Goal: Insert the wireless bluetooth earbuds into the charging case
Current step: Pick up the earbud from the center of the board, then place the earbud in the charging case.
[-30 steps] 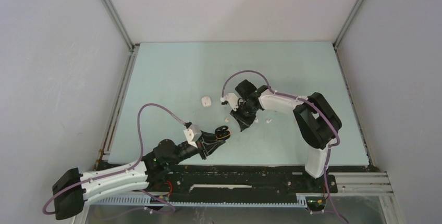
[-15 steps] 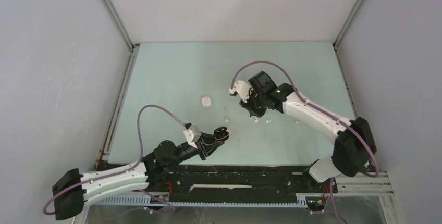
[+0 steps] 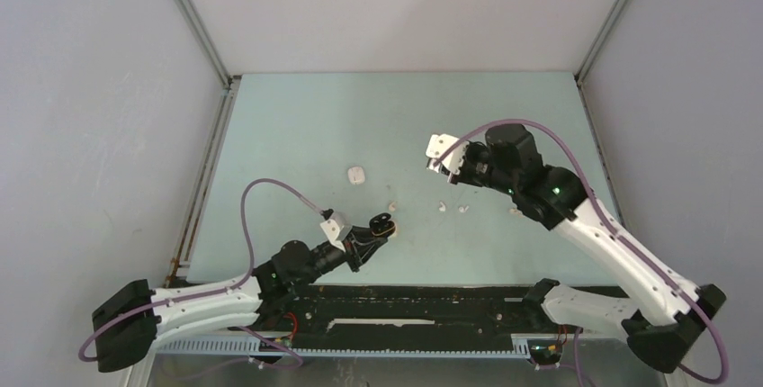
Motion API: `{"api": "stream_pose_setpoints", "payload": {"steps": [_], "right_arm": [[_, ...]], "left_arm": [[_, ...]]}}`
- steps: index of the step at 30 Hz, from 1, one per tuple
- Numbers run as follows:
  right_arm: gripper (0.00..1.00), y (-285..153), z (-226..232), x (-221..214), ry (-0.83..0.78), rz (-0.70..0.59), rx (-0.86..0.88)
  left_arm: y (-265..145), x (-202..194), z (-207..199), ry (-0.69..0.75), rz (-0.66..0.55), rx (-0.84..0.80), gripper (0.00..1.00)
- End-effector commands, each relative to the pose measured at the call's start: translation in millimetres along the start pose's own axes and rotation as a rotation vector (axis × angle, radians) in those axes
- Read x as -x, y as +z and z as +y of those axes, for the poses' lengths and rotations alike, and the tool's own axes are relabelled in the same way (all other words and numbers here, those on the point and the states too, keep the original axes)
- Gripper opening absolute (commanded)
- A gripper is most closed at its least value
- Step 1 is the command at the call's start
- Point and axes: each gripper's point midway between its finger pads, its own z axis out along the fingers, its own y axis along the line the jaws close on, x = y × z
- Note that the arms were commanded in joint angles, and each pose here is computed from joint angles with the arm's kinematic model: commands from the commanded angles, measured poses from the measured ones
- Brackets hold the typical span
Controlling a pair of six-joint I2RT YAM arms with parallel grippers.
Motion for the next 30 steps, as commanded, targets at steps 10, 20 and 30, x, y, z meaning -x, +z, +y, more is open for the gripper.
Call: {"api": "stream_pose_setpoints", "payload": {"steps": [10, 20, 30], "right_arm": [[0.0, -58, 26, 74, -0.27, -0.394, -0.202], [0.0, -49, 61, 87, -0.378, -0.489, -0.2], [0.0, -42, 89, 101, -0.452, -0.558, -0.157]], "left_arm": [[29, 52, -14, 0.061, -0.149, -0.028, 0.0], [30, 70, -27, 0.105, -0.21, -0.066, 0.0], [29, 75, -35, 0.129, -0.225, -0.095, 0.0]]}}
